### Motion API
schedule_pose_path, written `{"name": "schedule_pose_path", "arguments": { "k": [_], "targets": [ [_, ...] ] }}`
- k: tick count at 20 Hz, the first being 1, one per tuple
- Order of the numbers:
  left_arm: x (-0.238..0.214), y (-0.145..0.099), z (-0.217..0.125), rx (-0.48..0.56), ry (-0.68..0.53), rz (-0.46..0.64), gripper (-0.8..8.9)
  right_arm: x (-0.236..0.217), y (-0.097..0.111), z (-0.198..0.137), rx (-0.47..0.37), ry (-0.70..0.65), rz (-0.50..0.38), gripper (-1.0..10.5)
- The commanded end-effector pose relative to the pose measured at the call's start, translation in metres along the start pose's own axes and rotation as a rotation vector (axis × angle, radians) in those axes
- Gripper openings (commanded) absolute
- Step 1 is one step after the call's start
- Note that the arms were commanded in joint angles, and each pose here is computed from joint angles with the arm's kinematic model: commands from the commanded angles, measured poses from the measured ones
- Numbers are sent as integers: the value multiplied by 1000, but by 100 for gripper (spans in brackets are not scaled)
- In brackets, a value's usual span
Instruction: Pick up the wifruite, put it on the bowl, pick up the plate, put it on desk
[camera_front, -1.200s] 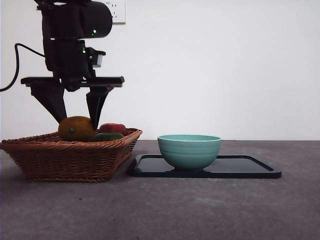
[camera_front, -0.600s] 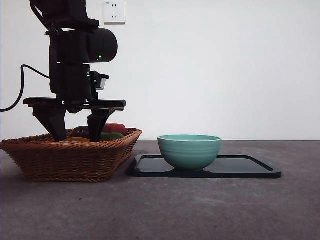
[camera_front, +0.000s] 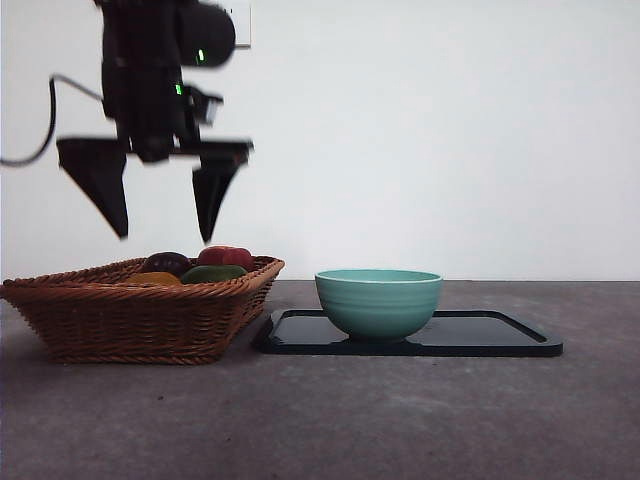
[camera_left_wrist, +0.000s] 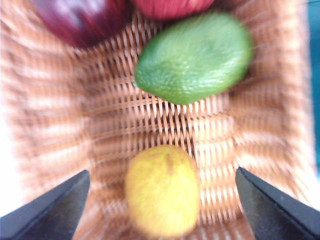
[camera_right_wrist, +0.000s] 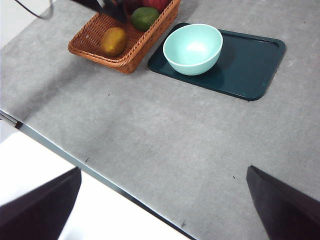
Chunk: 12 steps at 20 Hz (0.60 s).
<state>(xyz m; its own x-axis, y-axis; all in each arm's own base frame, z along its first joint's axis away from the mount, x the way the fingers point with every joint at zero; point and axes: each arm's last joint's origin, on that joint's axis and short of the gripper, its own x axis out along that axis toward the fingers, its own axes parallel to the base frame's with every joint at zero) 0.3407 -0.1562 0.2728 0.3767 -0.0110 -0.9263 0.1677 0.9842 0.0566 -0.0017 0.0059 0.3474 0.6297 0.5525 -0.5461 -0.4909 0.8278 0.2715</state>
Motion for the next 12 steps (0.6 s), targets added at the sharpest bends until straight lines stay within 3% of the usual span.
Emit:
{"name": "schedule_pose_path", "arguments": {
  "k": [1,5,9,12],
  "targets": [
    [-40,5,-1,55,-81,-20,469,-2,1,2,4,-17,8,610],
    [-108,20,-22,76,-225,-72,470,-2,1,4,0,-36,9,610],
    [-176,34,-59,114,-351,-235,575,-2,1,5,-1,-42,10,610],
    [-213,42,-92,186,-412,-388,574,-2,1,6,-3,-55,8,610]
  ]
}}
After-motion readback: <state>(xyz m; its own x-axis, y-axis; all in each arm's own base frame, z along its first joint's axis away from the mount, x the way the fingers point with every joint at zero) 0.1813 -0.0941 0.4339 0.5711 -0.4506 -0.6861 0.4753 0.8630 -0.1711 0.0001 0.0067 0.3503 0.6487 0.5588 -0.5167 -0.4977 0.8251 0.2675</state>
